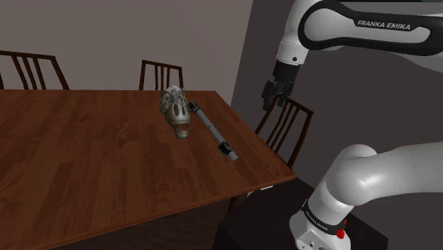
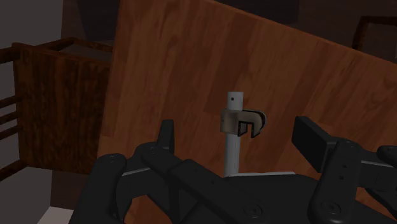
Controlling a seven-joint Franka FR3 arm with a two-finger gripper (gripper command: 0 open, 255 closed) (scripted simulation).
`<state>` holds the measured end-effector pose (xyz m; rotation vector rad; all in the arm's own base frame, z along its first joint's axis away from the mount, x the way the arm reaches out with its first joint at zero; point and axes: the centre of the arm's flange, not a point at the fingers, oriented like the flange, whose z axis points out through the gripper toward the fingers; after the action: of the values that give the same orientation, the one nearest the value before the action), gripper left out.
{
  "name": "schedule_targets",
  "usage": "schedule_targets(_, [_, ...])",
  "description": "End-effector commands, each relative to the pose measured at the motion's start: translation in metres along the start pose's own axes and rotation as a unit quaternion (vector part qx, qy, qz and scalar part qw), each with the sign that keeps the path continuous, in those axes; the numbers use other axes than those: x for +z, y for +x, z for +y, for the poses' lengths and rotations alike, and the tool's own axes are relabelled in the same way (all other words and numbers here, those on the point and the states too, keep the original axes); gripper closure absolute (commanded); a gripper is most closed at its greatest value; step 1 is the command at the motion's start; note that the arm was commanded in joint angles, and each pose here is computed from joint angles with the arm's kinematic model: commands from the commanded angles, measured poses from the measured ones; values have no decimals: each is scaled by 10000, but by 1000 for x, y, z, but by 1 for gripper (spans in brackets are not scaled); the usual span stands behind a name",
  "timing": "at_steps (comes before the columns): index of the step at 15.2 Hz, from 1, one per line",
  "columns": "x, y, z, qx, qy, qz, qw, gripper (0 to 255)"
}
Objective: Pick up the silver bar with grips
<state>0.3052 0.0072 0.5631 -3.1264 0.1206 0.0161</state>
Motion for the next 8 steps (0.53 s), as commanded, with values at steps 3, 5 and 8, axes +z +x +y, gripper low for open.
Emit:
schedule_targets(3, [19, 15, -2, 11, 48, 98, 9999, 0])
schedule_targets(5, [37, 30, -5, 22, 97, 197, 9998, 0])
schedule_targets(8, [65, 54, -9, 39, 169, 344, 9993, 0])
